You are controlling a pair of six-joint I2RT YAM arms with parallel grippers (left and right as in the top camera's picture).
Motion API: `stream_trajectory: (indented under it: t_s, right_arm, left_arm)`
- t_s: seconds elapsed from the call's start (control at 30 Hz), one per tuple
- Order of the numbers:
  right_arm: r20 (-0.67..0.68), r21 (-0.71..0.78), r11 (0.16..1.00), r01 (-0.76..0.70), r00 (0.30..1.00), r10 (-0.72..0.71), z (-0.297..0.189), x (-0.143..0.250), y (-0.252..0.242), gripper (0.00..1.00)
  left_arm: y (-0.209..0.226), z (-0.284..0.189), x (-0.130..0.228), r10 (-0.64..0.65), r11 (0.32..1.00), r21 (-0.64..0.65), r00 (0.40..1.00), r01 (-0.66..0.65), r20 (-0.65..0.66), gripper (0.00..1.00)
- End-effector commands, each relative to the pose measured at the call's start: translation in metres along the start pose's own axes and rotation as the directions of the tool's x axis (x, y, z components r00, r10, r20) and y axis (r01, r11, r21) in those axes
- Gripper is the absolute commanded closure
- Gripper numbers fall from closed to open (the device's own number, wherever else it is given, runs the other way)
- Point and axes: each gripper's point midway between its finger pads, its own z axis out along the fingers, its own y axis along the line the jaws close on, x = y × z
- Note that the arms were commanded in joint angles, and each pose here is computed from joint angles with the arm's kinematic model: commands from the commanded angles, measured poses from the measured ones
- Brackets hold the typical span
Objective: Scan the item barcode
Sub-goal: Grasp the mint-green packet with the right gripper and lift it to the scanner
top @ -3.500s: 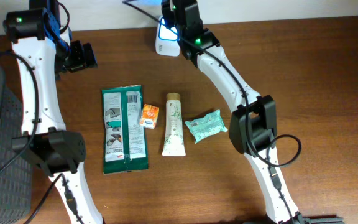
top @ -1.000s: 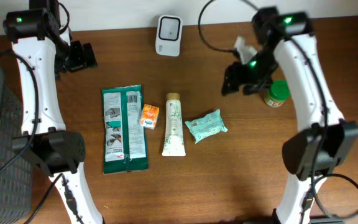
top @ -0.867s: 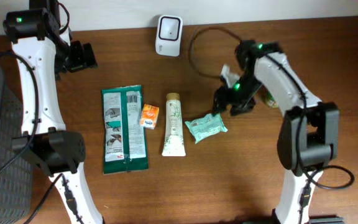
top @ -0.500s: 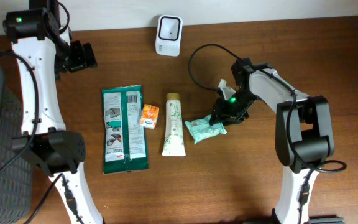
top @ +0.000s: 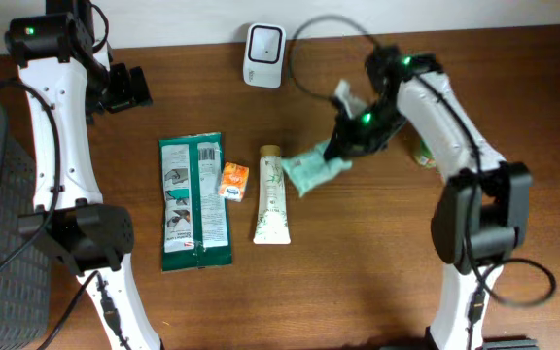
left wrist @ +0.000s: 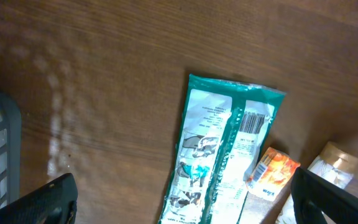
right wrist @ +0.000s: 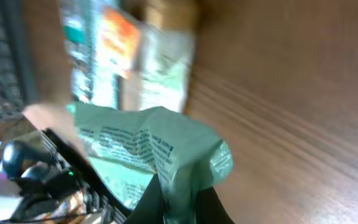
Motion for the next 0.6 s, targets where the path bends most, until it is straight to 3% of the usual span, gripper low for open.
stream_trajectory:
  t_s: [0.0,0.17,0.27,0.33,0.4,0.5,0.57]
  right_arm:
    - [0.148,-0.02,0.982,0.186,0.972,-0.181,-0.063,0.001,0.078,0.96]
    - [0.225,-0.013,0.96,0.281,0.936,-0.271,-0.096,0.02,0.132,0.96]
    - [0.217,-0.03,0.985,0.168,0.963,-0.157,-0.095,0.022,0.133,0.96]
    - [0.255,0.013,0.998,-0.059,0.966,0.054,-0.1,0.013,0.117,0.96]
    - [0.285,-0.004,0.995,-0.103,0.953,0.1,-0.102,0.005,0.118,0.96]
    - [0.343,0.015,0.998,-0.069,0.938,0.06,-0.115,-0.005,0.123,0.96]
    - [0.468,0.133,0.991,-0.021,0.882,-0.044,-0.147,-0.023,0.129,0.96]
  left_arm:
    - [0.001,-0.007,-0.003,-0.007,1.0,0.01,1.0,0.007,0.02,0.01]
    - [0.001,-0.007,-0.003,-0.007,1.0,0.01,1.0,0.007,0.02,0.01]
    - [0.001,-0.007,-0.003,-0.007,1.0,0.01,1.0,0.007,0.02,0.01]
    - [0.001,-0.007,-0.003,-0.007,1.0,0.01,1.0,0.007,0.02,0.0]
    - [0.001,-0.007,-0.003,-0.007,1.0,0.01,1.0,0.007,0.02,0.01]
    - [0.001,-0.007,-0.003,-0.007,1.0,0.01,1.0,0.007,0.02,0.01]
    - [0.001,-0.007,-0.002,-0.007,1.0,0.01,1.0,0.007,0.02,0.01]
